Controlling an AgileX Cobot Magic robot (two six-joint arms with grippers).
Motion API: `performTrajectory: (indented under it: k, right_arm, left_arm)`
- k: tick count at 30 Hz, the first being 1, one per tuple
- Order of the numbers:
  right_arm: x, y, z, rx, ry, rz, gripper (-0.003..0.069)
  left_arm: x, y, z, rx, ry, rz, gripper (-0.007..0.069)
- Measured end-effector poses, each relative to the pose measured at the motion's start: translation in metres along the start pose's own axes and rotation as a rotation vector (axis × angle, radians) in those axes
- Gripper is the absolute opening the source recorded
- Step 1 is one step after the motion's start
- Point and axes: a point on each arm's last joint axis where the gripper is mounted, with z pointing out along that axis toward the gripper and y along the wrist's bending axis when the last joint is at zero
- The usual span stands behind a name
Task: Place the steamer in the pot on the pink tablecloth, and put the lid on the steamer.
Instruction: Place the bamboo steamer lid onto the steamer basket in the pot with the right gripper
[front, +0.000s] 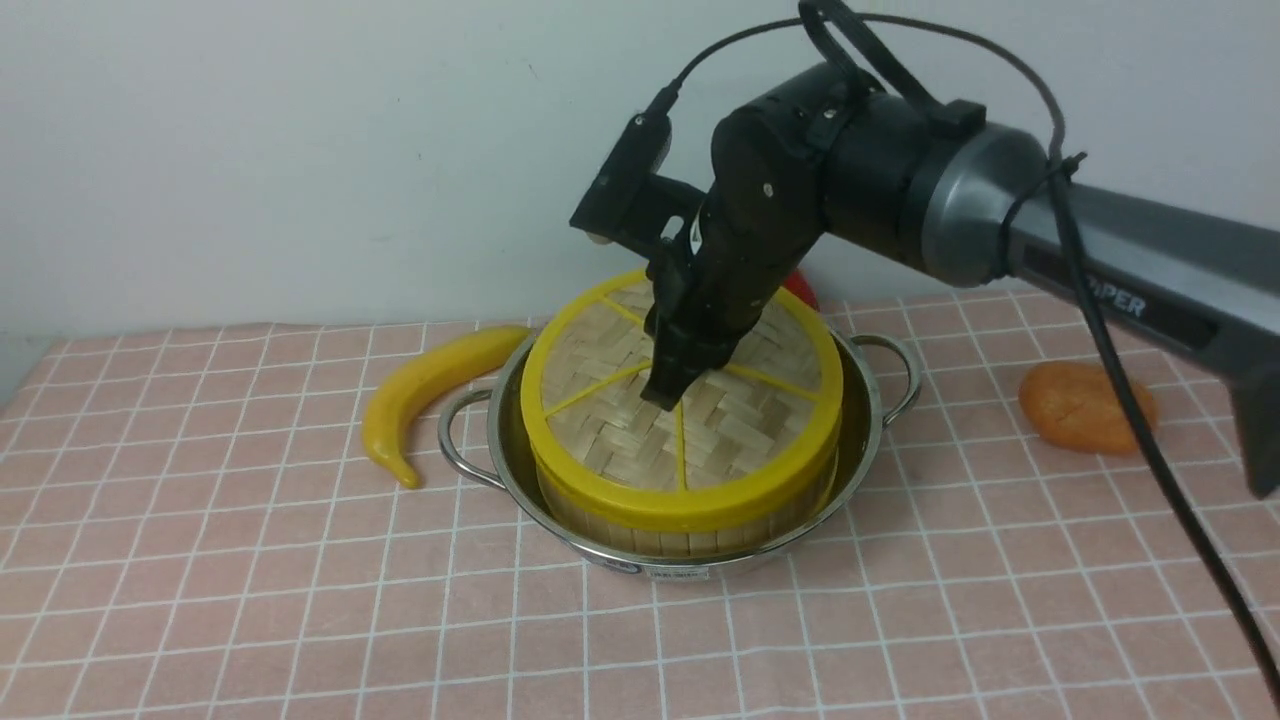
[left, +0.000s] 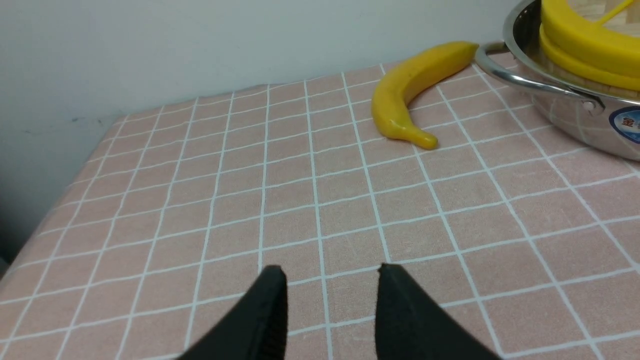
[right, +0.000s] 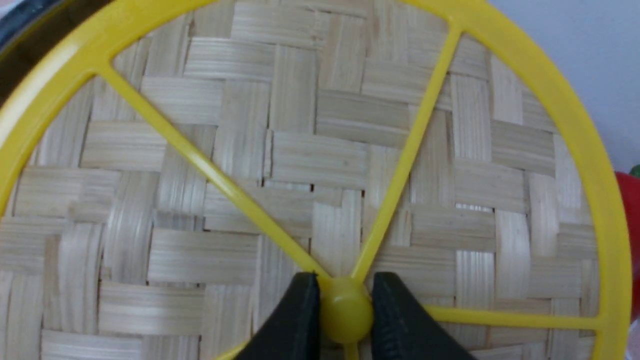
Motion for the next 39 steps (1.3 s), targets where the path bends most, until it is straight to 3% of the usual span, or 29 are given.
performTrajectory:
  k: [39]
  right_arm:
    - [0.011,-0.021,0.009,-0.071,-0.016,0.151,0.0145]
  left_arm:
    - [0.0,0.0,0.0,0.0,0.0,0.0,0.0243]
